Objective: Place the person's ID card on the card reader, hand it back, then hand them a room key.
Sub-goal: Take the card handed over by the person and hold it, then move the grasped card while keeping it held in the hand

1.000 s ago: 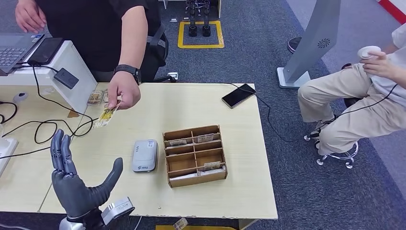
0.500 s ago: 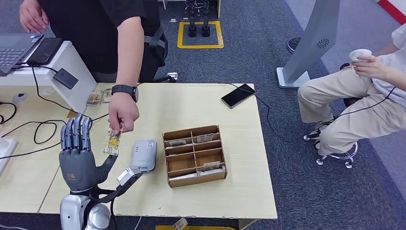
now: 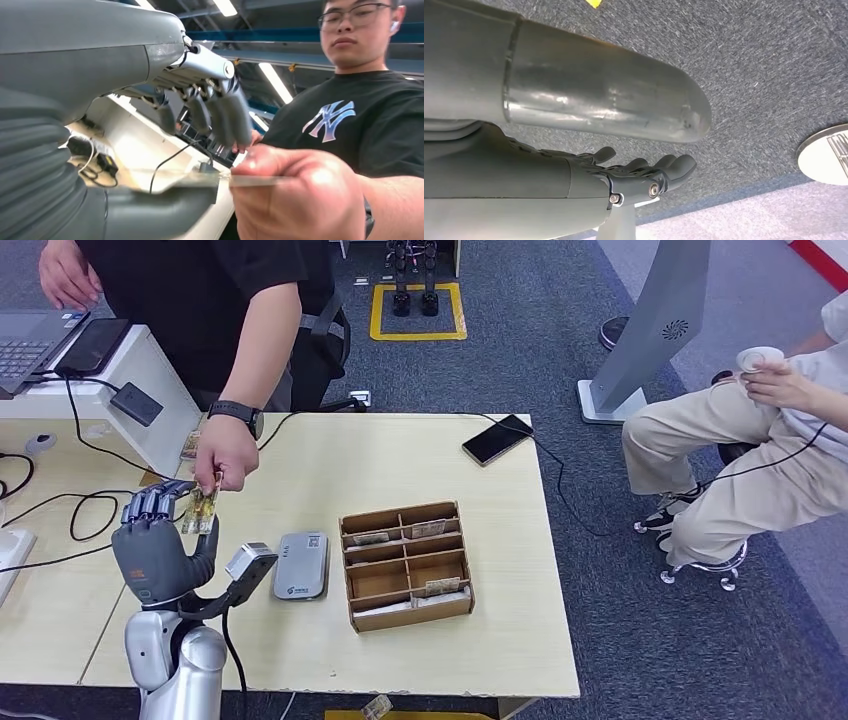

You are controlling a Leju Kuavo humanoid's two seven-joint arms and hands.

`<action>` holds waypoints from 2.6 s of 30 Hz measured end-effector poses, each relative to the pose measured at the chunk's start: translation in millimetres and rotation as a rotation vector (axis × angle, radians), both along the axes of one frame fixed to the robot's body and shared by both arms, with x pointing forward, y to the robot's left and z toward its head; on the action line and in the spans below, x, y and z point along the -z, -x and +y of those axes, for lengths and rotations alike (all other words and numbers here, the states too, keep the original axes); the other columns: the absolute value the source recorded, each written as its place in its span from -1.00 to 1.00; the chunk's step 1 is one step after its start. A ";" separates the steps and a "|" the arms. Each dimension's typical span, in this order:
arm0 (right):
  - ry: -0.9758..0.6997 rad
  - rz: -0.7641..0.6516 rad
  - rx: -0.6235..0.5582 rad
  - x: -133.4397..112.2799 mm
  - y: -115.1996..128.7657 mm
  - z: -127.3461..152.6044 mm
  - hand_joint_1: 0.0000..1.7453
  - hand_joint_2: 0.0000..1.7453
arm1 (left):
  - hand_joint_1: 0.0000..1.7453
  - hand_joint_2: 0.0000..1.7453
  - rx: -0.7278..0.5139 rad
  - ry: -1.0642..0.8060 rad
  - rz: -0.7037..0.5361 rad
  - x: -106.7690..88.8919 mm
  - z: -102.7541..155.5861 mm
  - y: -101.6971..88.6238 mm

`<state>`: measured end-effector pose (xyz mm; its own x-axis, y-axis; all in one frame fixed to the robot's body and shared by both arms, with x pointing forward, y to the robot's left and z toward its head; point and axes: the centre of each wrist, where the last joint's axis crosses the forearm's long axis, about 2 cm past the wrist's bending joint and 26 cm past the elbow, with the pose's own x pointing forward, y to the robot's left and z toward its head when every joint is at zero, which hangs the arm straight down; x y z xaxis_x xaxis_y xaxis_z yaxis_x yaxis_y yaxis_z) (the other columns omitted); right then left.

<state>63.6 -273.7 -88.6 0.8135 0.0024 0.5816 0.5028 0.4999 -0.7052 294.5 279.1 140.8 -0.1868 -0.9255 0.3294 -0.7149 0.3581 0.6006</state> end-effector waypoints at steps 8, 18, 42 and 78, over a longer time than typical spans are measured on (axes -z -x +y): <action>0.000 -0.005 0.004 0.0 -1.0 -0.1 -1.00 -1.00 | 1.00 1.00 0.011 0.024 0.005 3.3 -1.8 -2.0; -0.001 -0.005 0.003 0.0 -1.8 -0.5 -1.00 -1.00 | 1.00 1.00 0.036 0.072 -0.030 5.0 -0.4 -1.9; -0.018 -0.012 0.004 1.2 -3.6 1.9 -1.00 -1.00 | 1.00 1.00 -0.067 -0.112 0.135 17.4 4.6 4.4; -0.034 -0.031 0.003 3.6 -4.9 2.1 -1.00 -1.00 | 1.00 1.00 0.084 -0.018 0.403 85.8 -35.0 22.6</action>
<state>68.5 -271.6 -92.2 0.7953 -0.0195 0.6059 0.5251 0.5217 -0.6724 272.0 244.1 55.0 -0.1215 -0.9188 0.3755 -0.3895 0.3921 0.8334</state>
